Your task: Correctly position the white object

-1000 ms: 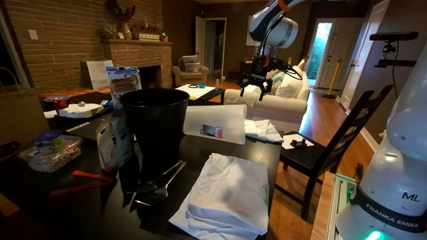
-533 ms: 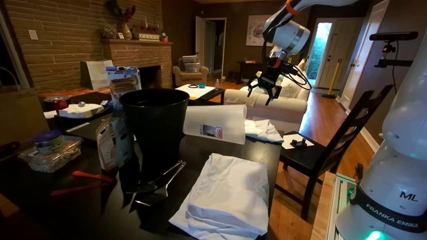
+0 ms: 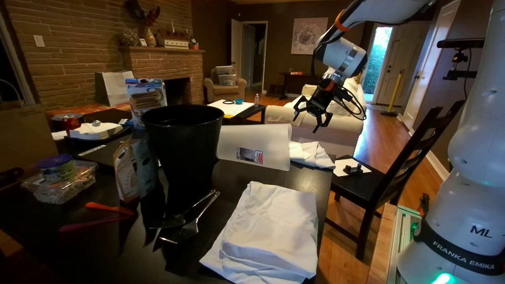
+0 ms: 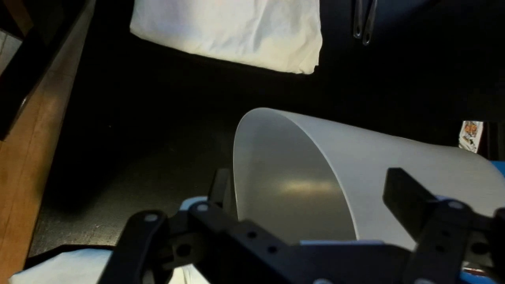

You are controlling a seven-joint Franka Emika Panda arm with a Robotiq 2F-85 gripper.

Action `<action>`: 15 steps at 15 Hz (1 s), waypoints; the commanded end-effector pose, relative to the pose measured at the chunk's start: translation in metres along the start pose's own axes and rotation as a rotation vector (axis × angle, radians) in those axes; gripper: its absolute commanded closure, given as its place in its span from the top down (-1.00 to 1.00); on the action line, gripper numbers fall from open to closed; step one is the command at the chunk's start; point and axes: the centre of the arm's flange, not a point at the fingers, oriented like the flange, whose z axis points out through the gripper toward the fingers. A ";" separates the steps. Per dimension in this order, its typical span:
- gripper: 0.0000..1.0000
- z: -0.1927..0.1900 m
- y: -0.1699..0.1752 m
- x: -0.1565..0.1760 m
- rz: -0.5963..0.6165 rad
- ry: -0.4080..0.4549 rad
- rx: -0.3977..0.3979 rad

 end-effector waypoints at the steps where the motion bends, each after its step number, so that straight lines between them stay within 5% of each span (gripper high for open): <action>1: 1.00 0.005 0.002 0.003 0.004 -0.006 -0.007; 7: 1.00 0.008 0.001 0.008 0.005 -0.016 0.009; 15: 1.00 0.031 -0.005 0.028 -0.144 -0.041 0.299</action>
